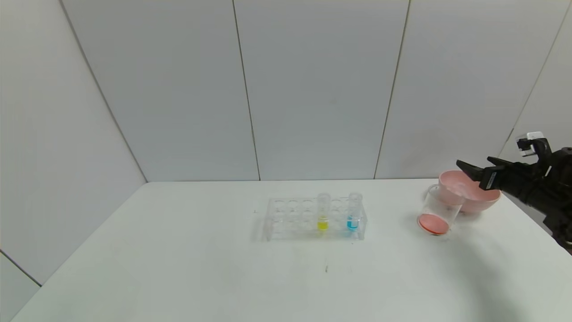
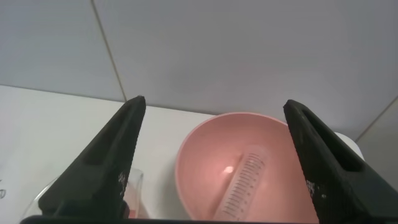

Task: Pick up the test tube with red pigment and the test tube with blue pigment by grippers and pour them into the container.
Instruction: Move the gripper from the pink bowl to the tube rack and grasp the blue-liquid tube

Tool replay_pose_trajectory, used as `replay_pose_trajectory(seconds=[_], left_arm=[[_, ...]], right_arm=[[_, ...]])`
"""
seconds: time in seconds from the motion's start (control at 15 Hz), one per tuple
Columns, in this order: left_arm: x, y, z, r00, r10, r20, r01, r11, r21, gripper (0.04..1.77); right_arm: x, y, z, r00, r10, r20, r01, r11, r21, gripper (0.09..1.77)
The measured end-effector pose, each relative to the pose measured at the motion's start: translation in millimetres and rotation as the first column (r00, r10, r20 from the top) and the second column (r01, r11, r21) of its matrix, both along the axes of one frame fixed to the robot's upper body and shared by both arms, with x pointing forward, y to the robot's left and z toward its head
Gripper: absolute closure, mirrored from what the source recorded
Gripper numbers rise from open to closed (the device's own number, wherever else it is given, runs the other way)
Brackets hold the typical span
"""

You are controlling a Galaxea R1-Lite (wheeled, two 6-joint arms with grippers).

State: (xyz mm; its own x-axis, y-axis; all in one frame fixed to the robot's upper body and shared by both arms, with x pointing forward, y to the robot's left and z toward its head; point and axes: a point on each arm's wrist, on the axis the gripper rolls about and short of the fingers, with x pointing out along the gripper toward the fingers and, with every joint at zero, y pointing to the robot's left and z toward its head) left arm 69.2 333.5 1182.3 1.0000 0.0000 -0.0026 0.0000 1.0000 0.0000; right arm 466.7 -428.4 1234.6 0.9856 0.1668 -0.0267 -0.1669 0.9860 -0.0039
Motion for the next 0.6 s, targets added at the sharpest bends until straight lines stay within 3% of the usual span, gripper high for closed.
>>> replay_pose_trajectory(seconds=[0.27, 0.6], left_arm=[[0, 0, 0, 1.0, 0.0, 0.0, 0.0, 1.0, 0.0, 0.05], [0, 0, 0, 1.0, 0.0, 0.0, 0.0, 1.0, 0.0, 0.05]], right_arm=[[-43, 34, -5, 0.999, 0.046, 0.006, -0.046, 0.999, -0.002, 0.22], [-89, 106, -7, 0.999, 0.0, -0.046, 0.001, 1.0, 0.028, 0.19]])
